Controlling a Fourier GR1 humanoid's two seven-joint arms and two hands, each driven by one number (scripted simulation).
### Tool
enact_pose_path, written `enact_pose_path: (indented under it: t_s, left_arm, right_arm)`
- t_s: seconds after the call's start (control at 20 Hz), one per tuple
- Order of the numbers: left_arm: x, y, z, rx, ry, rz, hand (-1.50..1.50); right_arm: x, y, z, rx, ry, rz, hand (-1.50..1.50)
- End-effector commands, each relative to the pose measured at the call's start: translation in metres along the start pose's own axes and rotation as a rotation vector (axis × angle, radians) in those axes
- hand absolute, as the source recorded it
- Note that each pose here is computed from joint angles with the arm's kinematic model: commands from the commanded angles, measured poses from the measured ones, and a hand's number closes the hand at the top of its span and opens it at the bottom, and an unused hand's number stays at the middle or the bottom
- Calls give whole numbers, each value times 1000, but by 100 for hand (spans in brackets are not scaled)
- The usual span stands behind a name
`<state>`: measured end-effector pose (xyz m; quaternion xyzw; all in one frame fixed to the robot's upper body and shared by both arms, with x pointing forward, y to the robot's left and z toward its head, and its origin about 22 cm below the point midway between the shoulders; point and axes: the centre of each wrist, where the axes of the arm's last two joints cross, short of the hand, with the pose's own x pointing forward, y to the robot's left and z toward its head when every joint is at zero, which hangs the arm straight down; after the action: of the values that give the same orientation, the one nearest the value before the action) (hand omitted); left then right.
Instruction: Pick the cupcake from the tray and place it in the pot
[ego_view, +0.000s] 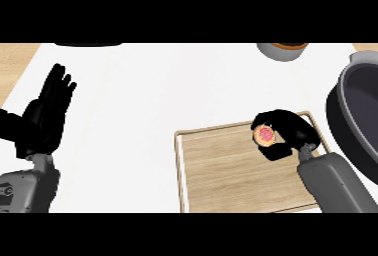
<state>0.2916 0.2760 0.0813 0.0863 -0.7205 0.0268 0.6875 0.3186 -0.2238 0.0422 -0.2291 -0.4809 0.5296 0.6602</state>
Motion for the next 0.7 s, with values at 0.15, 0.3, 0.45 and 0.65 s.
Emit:
enact_pose_path:
  t_s: [0.15,0.3,0.45,0.65]
  left_arm:
    - [2,-2,15,11,-9,0,0]
    - [-16,-6,9,12,9,6,0]
    - [-1,21,11,39,15,-2,0]
    - [5,16,8,33,3,-12,0]
  right_arm:
    - [24,30,-12,17,-38,33,150]
    - [28,50,27,40,-87,47,150]
    - [52,75,77,66,-146,74,150]
    - [58,105,126,41,-181,69,150]
